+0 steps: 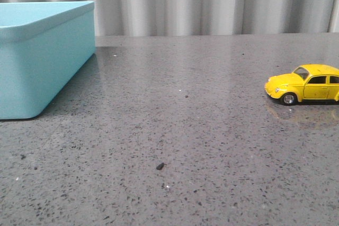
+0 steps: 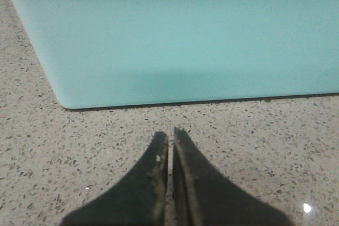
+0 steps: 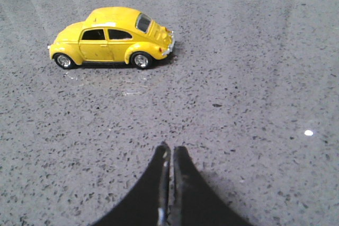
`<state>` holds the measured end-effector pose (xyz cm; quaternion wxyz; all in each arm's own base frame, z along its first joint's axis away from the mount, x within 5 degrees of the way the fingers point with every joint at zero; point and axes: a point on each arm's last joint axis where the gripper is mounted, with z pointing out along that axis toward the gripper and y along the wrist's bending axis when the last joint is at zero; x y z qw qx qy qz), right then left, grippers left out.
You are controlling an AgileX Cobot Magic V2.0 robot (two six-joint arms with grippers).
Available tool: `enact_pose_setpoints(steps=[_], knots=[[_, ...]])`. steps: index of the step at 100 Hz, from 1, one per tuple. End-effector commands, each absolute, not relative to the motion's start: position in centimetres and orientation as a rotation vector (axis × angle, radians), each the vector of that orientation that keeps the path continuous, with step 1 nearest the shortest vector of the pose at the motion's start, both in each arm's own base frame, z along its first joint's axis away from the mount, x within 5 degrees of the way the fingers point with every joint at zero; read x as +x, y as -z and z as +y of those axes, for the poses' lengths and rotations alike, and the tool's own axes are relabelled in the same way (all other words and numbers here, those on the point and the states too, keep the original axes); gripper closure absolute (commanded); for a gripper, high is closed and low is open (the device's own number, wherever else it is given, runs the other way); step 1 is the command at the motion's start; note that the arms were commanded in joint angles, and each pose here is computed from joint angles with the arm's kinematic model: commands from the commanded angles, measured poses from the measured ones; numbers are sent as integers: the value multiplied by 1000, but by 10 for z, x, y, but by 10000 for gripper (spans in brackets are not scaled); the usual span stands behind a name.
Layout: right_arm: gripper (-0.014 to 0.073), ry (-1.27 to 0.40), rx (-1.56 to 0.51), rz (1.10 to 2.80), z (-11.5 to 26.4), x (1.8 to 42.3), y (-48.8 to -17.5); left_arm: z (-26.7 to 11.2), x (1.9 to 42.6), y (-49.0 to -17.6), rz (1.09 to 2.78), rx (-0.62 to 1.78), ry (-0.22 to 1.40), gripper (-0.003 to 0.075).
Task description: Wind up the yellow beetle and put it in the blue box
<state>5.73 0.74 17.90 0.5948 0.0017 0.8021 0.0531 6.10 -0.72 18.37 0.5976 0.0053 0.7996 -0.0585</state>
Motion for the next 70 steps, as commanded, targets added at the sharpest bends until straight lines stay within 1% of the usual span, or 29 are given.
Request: enact_pose_setpoints(steps=[1, 13, 25, 37, 46, 51, 53, 58, 63, 70], knots=[[636, -101, 20, 1829, 5, 60, -176, -7, 63, -180, 1828, -7, 145, 741], [636, -83, 37, 1729, 3, 62, -185, -7, 63, -180, 1828, -7, 145, 741], [636, -59, 62, 1580, 0, 63, -198, -7, 63, -180, 1826, -7, 145, 741], [636, -32, 86, 1419, -4, 62, -213, -6, 64, -183, 1788, -10, 143, 741], [636, -20, 95, 1349, -5, 61, -219, -6, 65, -187, 1748, -25, 154, 741], [636, -19, 97, 1337, -5, 61, -220, -7, 65, -189, 1720, -104, 233, 741], [636, -18, 97, 1335, -5, 61, -220, -7, 65, -191, 1701, -178, 306, 741], [636, -20, 98, 1341, -5, 61, -220, -8, 65, -192, 1672, -298, 422, 741], [636, -25, 100, 1351, -5, 61, -219, -7, 66, -194, 1642, -368, 482, 741], [636, -25, 100, 1350, -5, 61, -219, -6, 66, -197, 1604, -426, 523, 741]])
